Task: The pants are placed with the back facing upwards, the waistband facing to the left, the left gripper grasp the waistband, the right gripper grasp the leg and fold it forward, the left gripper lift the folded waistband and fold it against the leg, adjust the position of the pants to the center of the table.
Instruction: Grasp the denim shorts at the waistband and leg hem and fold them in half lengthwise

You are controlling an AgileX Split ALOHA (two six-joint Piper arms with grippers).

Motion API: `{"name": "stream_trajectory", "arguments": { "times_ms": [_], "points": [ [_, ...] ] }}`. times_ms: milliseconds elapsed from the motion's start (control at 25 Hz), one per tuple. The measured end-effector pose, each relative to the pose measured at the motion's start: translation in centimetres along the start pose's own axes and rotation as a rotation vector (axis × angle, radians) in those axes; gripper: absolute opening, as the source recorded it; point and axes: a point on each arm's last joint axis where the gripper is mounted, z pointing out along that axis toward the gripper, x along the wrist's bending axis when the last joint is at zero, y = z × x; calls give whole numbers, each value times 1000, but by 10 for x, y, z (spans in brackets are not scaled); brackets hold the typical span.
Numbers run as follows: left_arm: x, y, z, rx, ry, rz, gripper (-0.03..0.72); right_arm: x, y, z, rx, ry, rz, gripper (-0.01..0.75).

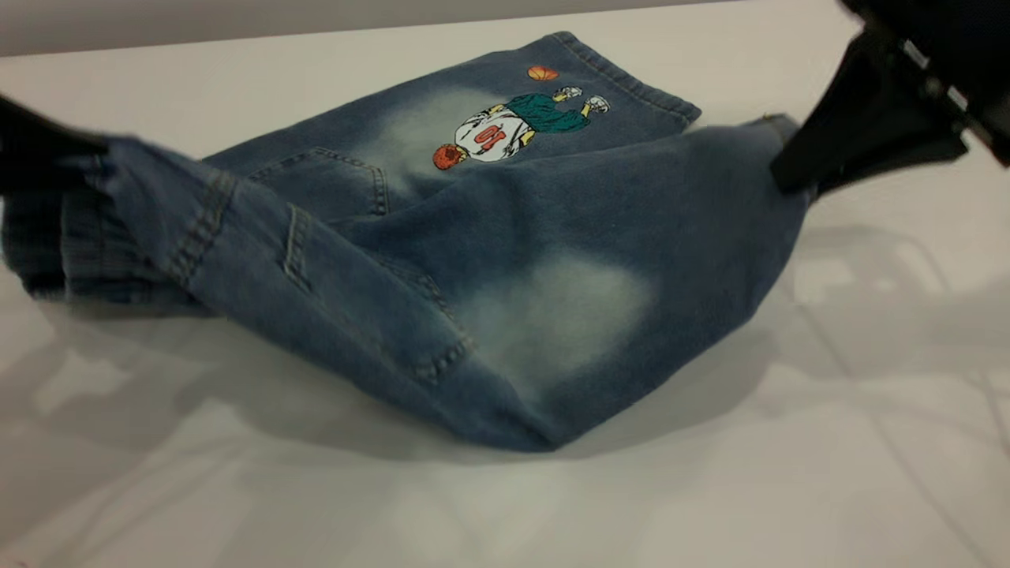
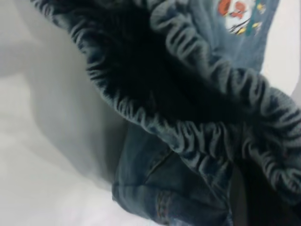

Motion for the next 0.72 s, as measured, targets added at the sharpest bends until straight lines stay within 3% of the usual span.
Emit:
{"name": "stream_trajectory", "arguments": {
  "times_ms": [280,400,720],
  "points": [
    [-3,-9,0,81,-64,-44,89,19,5,-29,-89,15,-14,8],
    [-6,-7,0,64,-95,-57,89,28,14,-35,-96,44,-28,8],
    [-11,-3,0,25,-155,-112,89,62,64,-66,-264,110,-58,8]
  ]
}}
